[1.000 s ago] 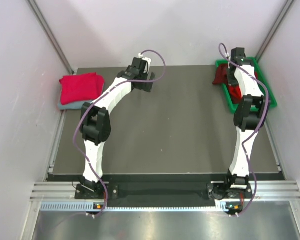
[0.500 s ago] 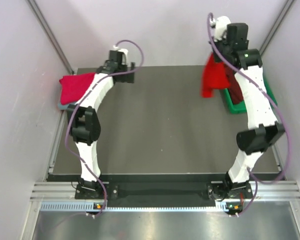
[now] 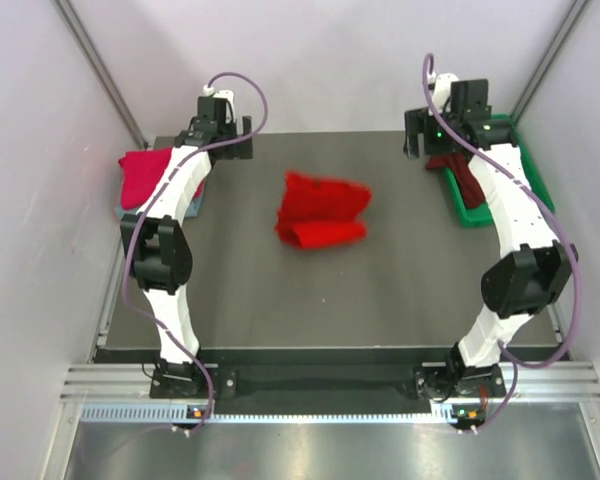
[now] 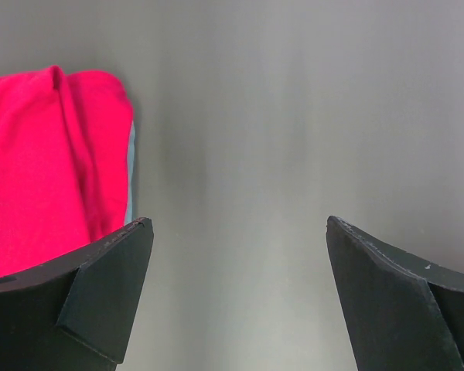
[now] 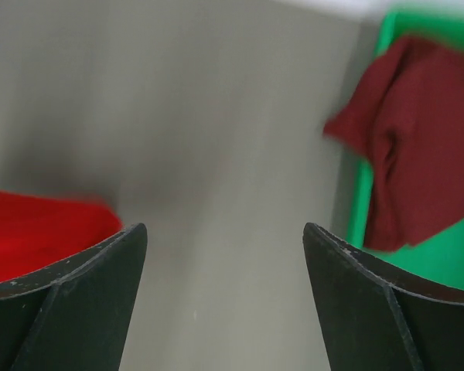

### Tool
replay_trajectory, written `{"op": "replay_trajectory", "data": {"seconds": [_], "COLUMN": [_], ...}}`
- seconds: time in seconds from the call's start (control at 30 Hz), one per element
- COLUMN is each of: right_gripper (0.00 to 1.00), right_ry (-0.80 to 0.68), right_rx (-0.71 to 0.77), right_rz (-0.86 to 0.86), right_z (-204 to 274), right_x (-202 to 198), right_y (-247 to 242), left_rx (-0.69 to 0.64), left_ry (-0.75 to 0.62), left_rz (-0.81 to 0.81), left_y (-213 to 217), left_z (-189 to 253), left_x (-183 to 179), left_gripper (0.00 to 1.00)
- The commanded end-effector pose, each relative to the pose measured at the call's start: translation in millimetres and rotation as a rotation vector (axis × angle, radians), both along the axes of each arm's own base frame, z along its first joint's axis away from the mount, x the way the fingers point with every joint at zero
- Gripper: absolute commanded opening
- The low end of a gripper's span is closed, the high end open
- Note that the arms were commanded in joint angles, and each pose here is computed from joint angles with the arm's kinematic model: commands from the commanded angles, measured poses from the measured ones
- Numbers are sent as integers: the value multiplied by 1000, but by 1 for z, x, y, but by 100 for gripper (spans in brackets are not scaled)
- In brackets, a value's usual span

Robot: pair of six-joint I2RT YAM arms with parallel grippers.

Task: Fold and stack the t-shirts
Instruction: Move the tshirt to the center of the board, then flatten the tshirt out

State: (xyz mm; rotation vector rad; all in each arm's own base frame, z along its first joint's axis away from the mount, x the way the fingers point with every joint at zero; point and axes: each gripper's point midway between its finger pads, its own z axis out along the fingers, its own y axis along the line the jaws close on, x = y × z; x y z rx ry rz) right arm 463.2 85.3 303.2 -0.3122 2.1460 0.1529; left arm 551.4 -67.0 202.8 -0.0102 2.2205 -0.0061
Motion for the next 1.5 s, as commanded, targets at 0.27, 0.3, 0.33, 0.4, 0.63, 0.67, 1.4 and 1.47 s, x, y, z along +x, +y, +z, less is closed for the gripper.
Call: {"op": "replay_trajectory", "data": {"seconds": [0.27, 0.3, 0.33, 0.4, 0.63, 0.67, 1.4, 1.47], "right_gripper": [75, 74, 73, 72, 72, 73, 77, 73], "right_ry": [58, 72, 102, 123, 306, 315, 470, 473], "right_rx": [177, 192, 185, 190, 239, 245, 174, 168], "right_rz": [381, 422, 475, 540, 665, 663, 603, 600], "right_z": [-1, -3, -17, -27, -91, -95, -195, -198], "right_x": [-23, -27, -31, -36, -45, -44, -19, -18], "right_y": [122, 136, 158, 182, 237, 238, 243, 242], "left_rx": [-54, -75, -85, -103, -46, -41, -54, -57], "left_ry": [40, 58, 93, 101, 68, 61, 48, 48], "left_rz": [-100, -126, -119, -102, -46, -42, -29, -29], "left_y": [-12, -17, -16, -16, 2, 4, 11, 10], "left_z": [7, 7, -6, -7, -2, 1, 2, 2], "left_x": [-56, -66, -76, -88, -99, -98, -98, -97], "left_gripper": [96, 95, 95, 95, 95, 95, 96, 95]}}
